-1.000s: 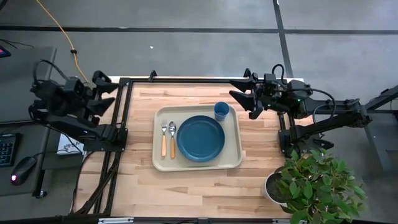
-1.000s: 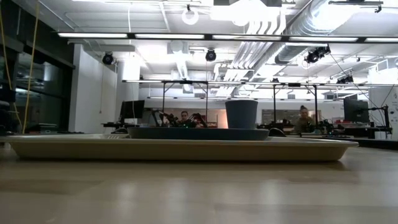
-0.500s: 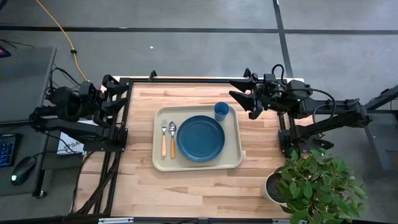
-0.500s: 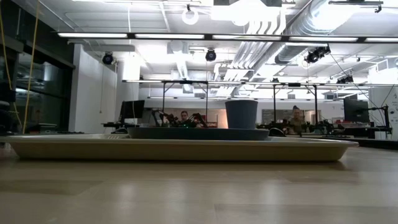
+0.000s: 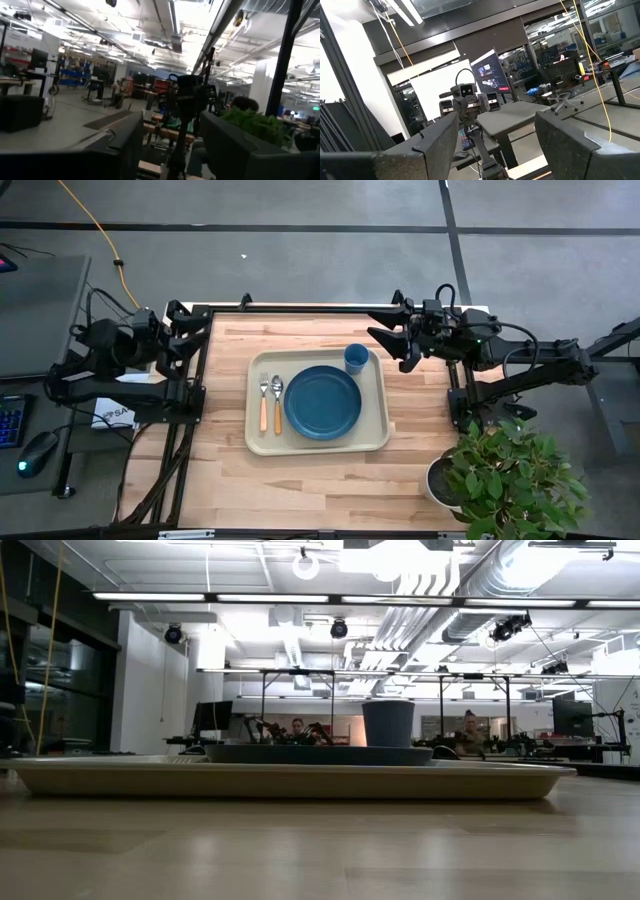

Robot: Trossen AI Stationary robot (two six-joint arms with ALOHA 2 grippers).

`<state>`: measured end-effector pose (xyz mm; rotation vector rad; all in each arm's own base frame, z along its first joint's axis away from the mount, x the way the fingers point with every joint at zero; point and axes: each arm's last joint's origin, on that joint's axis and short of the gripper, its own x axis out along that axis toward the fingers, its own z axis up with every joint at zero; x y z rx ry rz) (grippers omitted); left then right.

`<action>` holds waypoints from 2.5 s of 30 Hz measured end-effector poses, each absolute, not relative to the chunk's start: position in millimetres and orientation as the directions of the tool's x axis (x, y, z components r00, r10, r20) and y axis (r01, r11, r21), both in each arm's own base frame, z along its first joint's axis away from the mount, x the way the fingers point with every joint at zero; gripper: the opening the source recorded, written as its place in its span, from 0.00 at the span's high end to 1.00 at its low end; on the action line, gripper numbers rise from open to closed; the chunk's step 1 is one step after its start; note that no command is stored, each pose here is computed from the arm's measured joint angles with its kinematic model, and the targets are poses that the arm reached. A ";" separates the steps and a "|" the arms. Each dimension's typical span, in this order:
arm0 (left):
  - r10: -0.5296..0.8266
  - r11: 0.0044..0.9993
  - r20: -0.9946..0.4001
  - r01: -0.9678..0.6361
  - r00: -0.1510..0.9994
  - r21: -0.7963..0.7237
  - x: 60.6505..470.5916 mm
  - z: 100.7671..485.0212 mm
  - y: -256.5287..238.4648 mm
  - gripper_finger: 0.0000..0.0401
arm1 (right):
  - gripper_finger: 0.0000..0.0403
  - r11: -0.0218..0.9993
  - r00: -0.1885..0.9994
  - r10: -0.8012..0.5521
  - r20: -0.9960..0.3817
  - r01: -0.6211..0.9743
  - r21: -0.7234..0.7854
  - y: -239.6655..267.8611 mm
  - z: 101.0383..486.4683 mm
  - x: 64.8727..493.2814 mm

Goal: Pick and place plate/cup/fork/spoon on tray
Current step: Return to Home Position

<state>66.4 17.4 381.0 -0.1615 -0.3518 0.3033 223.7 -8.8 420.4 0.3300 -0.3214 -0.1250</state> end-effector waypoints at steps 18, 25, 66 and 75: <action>0.210 0.947 0.400 -0.085 0.892 -0.309 70.4 327.4 14.9 0.98 | 0.37 0.939 0.946 -0.172 0.273 0.074 0.336 -8.8 418.9 224.2; 0.213 0.930 0.442 -0.042 0.871 -0.366 56.4 300.1 12.3 1.00 | 0.37 0.939 0.948 -0.172 0.268 0.076 0.336 -8.8 418.4 224.3; 0.124 0.887 0.505 0.133 0.854 -0.442 82.8 218.4 6.9 1.00 | 0.37 0.938 0.955 -0.172 0.240 0.084 0.337 -8.7 415.7 225.0; 0.116 0.916 0.422 0.068 0.899 -0.396 87.9 207.5 6.8 1.00 | 0.37 0.938 0.959 -0.172 0.224 0.090 0.336 -8.8 414.2 225.3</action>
